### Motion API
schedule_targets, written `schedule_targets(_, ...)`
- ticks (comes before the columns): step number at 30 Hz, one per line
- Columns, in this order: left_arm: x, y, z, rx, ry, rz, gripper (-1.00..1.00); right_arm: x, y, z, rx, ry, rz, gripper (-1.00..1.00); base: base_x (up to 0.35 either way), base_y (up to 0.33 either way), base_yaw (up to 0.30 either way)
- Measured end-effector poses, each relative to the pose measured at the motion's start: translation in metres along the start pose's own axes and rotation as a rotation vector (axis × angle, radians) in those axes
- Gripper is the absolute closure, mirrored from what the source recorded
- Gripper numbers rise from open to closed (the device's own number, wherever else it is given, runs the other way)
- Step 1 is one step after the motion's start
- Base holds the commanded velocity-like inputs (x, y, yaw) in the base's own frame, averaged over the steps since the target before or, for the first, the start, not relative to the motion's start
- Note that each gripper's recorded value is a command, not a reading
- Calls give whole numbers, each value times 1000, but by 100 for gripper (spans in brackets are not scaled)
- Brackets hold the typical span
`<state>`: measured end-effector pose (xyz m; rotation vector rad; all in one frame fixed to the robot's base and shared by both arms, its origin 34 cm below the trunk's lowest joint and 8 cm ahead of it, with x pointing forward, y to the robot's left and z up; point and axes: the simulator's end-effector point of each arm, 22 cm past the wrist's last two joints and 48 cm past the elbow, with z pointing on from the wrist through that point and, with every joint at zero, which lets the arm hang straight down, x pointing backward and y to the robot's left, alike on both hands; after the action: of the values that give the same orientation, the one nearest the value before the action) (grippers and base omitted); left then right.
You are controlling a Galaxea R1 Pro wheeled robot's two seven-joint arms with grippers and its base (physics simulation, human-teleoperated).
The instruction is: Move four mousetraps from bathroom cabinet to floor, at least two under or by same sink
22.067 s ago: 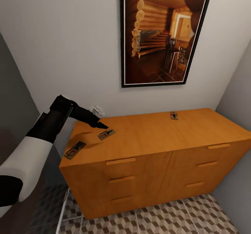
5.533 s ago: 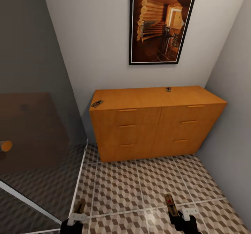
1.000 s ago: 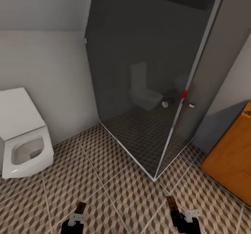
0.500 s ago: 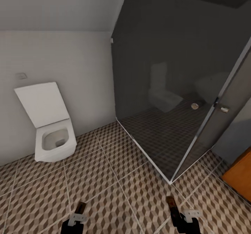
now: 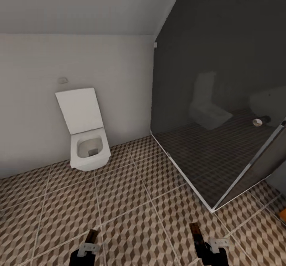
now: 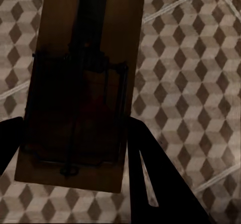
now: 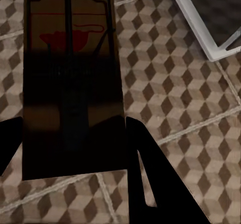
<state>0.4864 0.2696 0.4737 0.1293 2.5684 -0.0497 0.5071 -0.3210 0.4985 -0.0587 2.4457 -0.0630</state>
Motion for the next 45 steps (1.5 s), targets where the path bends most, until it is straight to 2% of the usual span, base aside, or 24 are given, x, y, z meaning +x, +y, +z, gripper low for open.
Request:
schedule_targets(14,4,0,1,1,9,0,100,4,0,1,0,8,0,100,-131,110,251)
schedule_targets(45,8,-1,1,2,16,-1,100,7,0,1,0,14,0,100,-3,2,274)
